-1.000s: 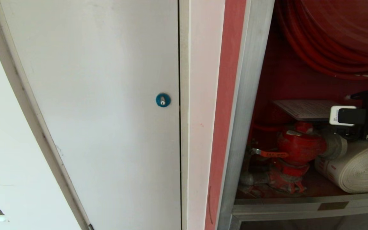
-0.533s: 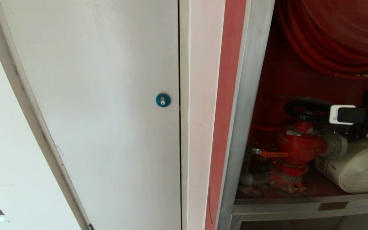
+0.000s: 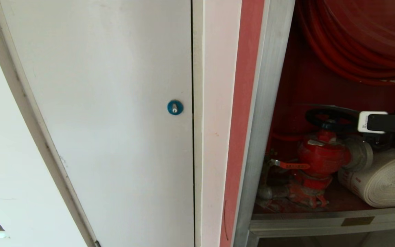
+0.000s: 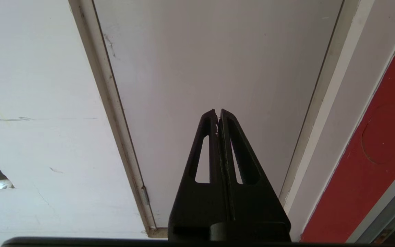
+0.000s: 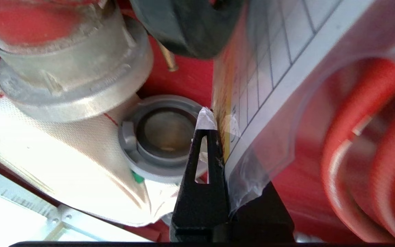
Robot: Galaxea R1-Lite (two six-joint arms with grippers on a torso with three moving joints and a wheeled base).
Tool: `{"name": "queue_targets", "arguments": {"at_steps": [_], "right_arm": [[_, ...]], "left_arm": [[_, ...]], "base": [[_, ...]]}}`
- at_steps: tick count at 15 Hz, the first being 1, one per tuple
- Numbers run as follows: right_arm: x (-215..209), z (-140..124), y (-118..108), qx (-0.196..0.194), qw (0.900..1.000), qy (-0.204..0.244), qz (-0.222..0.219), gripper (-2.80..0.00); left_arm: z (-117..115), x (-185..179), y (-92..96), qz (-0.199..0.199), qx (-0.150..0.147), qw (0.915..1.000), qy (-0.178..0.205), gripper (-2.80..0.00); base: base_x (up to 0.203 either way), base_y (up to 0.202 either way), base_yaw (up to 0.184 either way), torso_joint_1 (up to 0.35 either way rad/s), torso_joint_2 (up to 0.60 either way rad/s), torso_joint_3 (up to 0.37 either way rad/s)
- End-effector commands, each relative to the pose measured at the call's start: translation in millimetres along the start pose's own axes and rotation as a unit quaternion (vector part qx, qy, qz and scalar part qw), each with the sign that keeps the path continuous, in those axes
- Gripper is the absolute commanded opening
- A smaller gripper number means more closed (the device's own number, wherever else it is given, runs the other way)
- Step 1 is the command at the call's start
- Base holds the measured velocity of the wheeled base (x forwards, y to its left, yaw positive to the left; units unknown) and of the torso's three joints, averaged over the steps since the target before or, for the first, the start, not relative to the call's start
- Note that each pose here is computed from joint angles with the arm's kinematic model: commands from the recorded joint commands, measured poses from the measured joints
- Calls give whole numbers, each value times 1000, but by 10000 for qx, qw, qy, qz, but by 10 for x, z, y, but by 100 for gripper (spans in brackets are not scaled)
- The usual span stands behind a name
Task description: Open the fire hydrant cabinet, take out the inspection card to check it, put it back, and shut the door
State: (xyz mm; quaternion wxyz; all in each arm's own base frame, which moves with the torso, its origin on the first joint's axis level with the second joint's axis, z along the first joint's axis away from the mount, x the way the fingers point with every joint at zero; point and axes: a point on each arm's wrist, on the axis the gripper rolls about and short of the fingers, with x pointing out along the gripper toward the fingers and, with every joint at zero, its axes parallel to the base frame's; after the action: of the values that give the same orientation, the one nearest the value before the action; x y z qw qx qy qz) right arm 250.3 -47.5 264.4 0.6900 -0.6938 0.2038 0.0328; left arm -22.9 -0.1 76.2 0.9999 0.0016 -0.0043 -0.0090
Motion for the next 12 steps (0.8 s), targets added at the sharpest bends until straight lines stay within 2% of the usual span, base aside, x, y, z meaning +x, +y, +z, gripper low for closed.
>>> {"name": "queue_targets", "arguments": {"at_steps": [1,7,12], "right_arm": [[-171,-12,-43,-39,9998,10,-204,-280],[-693,-48,-19,-3,9978,16,-659,-280],[-1233,-82,111,46,9931,25,-1168,-280]], "left_arm": [[1,1,0,-2,-1,10000,4,-280],[1,1,0,-2,-1,10000,4,-280],[1,1,0,-2,-1,10000,4,-280]], "base": [[0,0,0,0,0,0],[0,0,0,0,0,0],[0,0,0,0,0,0]]}}
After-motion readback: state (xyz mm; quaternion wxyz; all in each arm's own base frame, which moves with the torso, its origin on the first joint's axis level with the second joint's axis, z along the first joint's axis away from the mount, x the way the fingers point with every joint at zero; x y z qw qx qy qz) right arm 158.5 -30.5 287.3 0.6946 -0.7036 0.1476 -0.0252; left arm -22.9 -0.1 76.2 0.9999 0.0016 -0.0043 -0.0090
